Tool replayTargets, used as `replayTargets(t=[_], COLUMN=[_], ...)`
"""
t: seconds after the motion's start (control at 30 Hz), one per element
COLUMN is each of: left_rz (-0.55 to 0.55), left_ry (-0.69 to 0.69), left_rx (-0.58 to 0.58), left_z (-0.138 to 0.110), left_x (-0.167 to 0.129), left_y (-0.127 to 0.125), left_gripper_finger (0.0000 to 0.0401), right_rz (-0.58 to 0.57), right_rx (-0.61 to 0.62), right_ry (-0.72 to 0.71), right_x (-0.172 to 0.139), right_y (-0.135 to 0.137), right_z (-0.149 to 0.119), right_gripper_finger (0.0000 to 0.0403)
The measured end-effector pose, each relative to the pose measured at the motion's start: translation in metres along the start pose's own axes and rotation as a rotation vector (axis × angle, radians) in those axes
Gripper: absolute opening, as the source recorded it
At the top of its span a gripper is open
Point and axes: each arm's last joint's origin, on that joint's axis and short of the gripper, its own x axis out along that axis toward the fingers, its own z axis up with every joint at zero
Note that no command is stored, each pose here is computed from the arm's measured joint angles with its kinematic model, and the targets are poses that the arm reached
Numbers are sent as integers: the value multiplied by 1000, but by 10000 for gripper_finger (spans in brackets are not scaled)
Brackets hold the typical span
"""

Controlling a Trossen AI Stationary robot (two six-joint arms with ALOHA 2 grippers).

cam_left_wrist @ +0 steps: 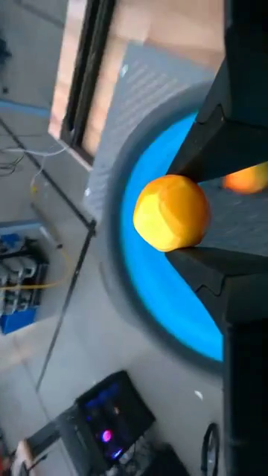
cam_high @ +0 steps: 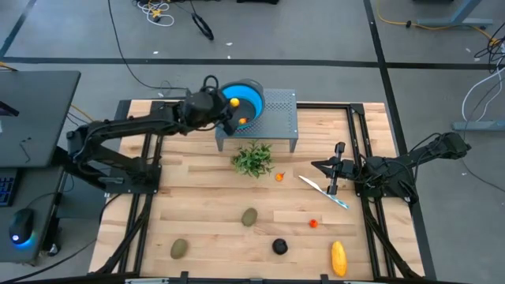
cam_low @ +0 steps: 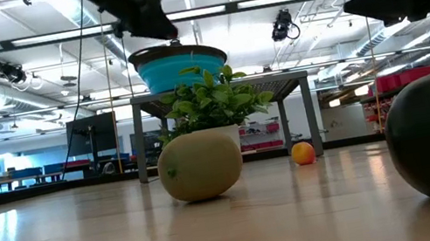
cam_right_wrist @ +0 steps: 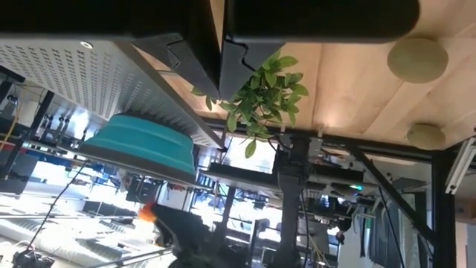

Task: Pick & Place Fruit
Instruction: Put the orange pear into the blue strainer bowl on the shelf

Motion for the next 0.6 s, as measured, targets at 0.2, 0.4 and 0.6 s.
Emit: replayTargets(t=[0.2, 0.4, 0.6], left_rz=[-9, -9, -16], left_ry=[-7, -5, 1], left_rx=[-7, -9, -5], left_z=[1, 1, 0], left_x=[0, -1, -1], left_y=[1, 1, 0], left_gripper_finger=[164, 203, 250], right_rz=[-8, -8, -8], right_rx=[9, 10, 28], right_ry=[14, 14, 14], right_x=[0, 0, 0], right_y=[0, 0, 0], right_z=[-1, -1, -1], right_gripper_finger=[17, 17, 17])
